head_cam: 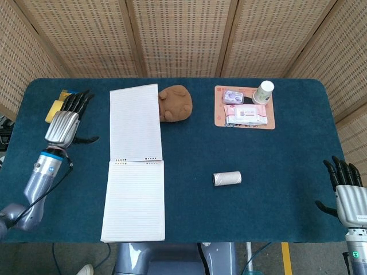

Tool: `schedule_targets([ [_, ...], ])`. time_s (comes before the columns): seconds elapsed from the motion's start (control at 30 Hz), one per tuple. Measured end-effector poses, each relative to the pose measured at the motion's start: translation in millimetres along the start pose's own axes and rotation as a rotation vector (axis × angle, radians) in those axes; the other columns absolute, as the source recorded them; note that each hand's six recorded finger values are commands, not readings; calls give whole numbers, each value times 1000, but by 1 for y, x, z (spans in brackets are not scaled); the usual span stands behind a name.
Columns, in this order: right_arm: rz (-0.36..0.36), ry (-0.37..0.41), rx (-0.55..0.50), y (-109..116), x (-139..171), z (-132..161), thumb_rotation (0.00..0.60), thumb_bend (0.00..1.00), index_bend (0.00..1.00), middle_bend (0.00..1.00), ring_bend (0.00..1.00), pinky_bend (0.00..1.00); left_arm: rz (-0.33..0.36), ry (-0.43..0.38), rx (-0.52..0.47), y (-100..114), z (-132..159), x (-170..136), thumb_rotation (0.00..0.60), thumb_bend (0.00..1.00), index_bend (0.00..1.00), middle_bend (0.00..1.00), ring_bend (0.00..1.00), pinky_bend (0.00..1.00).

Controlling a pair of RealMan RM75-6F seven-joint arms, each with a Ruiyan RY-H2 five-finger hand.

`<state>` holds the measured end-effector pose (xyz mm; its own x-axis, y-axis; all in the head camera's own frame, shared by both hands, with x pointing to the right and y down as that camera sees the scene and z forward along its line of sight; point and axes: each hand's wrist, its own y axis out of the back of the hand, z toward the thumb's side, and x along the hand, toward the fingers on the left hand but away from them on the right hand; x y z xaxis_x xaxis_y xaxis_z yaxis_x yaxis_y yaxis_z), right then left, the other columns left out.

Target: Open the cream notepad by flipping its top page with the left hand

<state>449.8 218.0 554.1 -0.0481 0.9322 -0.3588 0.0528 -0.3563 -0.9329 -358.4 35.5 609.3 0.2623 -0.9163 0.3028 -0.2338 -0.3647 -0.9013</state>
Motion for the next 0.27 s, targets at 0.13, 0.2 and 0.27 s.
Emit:
schedule_targets([
  [0.13, 3, 2, -6, 0, 0, -1, 600, 0, 0, 0, 0, 0, -22, 78, 28, 0, -22, -55, 600, 0, 0, 0, 0, 0],
  [0.2, 4, 1, -9, 0, 0, -2, 600, 0, 0, 0, 0, 0, -32, 122, 34, -2, -29, -79, 600, 0, 0, 0, 0, 0],
  [0.27, 3, 0, -13, 1, 0, -3, 600, 0, 0, 0, 0, 0, -47, 177, 40, -5, -36, -108, 600, 0, 0, 0, 0, 0],
])
